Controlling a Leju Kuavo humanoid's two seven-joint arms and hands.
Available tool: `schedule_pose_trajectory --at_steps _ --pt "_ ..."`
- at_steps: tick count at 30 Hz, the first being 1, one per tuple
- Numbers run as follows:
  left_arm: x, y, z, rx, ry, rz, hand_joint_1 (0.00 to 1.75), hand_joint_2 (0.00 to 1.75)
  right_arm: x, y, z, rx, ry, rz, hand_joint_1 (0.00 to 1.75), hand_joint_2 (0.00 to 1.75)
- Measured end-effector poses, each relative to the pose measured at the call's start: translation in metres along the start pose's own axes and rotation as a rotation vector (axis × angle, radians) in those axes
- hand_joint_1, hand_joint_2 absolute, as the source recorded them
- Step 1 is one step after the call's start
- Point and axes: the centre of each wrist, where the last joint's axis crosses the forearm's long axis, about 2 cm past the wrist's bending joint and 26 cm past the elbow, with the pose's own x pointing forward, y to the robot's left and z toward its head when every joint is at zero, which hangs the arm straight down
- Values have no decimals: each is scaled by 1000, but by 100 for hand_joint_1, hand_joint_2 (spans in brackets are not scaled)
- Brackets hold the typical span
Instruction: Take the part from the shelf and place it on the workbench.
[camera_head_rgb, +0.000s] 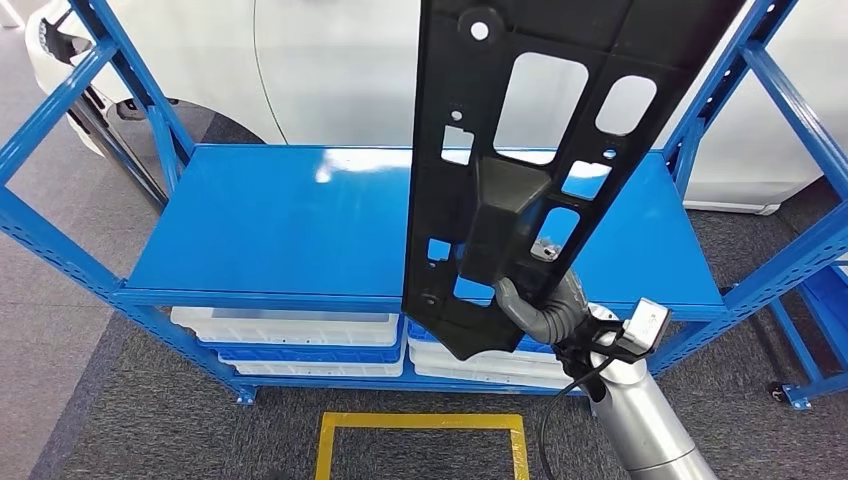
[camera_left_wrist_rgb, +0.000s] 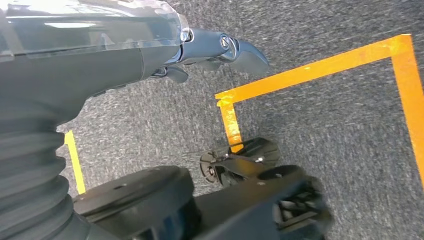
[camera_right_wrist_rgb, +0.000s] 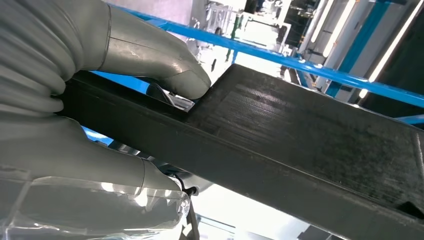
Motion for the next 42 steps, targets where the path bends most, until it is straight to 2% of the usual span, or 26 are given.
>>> schedule_pose_trajectory --at_steps 8,17,31,42 --pt "-2 0 0 4 82 28 0 175 -1 9 14 -12 23 -47 175 175" --pt "-6 0 1 -1 120 27 0 175 3 19 30 -53 81 -47 175 175" --pt "-12 0 2 -9 136 6 0 175 13 30 50 -75 99 -30 175 175" --pt "-10 2 1 -9 120 2 0 175 17 27 49 -72 85 -22 175 175"
